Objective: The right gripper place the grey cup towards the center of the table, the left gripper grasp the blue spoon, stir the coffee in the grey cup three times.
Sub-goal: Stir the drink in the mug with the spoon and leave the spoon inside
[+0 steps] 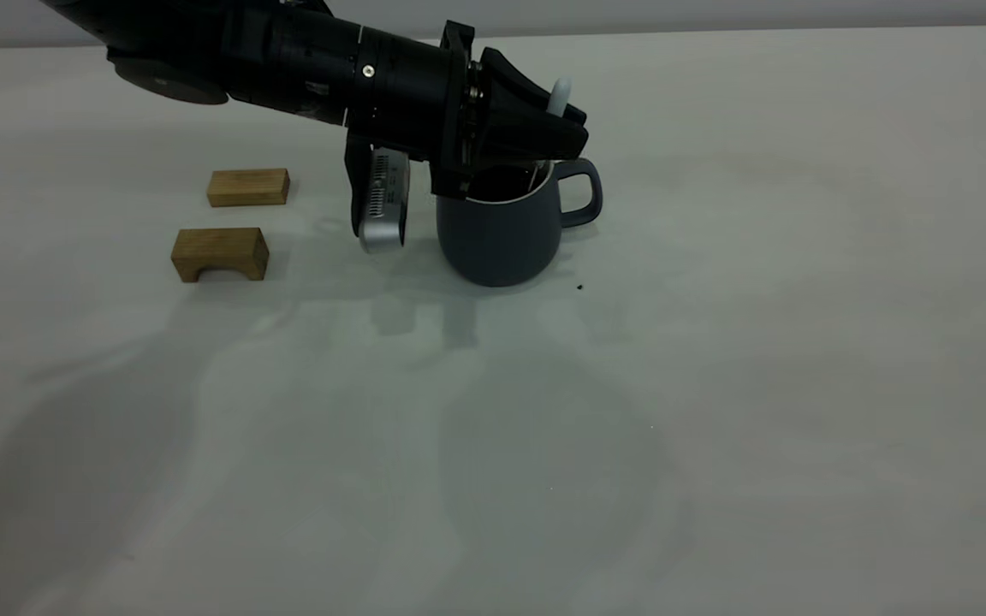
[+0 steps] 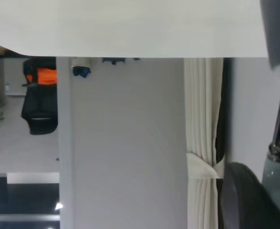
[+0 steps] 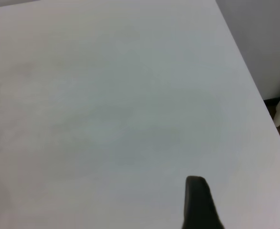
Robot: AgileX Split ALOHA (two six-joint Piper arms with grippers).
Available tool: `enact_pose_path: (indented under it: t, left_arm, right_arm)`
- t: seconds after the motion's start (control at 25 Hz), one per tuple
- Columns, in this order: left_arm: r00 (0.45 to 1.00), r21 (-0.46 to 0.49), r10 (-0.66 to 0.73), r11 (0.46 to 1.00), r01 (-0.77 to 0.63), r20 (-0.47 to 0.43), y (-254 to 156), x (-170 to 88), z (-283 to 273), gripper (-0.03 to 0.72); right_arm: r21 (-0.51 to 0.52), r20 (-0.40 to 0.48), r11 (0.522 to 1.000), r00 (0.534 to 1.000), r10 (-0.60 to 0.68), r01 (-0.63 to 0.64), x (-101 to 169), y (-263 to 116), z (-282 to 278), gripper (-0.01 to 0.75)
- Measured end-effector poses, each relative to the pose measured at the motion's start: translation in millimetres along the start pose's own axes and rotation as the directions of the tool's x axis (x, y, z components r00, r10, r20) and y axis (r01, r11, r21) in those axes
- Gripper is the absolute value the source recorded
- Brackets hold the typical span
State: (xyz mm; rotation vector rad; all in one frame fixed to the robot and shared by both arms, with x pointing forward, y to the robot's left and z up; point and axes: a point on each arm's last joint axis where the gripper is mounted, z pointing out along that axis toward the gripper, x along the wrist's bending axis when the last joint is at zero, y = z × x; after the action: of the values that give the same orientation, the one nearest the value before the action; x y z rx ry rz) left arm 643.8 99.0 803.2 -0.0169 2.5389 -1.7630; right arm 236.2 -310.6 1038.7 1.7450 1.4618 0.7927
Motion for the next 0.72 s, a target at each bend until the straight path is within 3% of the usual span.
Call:
enact_pose_path:
  t: [0.2, 0.48, 0.72]
  left_arm:
    - [1.0, 0.028, -0.016, 0.999, 0.015, 0.022, 6, -9, -21, 0.126]
    - [0.991, 0.039, -0.06, 0.998, 0.055, 0.123, 6, -19, -24, 0.126]
    - [0.992, 0.018, -0.059, 0.998, 0.057, 0.115, 9, -16, -6, 0.126]
  right_arm:
    - [0.0, 0.0, 1.0, 1.0, 0.0, 0.0, 0, 0, 0, 0.51]
    - [0.0, 0.0, 1.0, 1.0, 0.0, 0.0, 0, 0, 0, 0.51]
    - [0.0, 0.0, 1.0, 1.0, 0.0, 0.0, 0, 0, 0, 0.51]
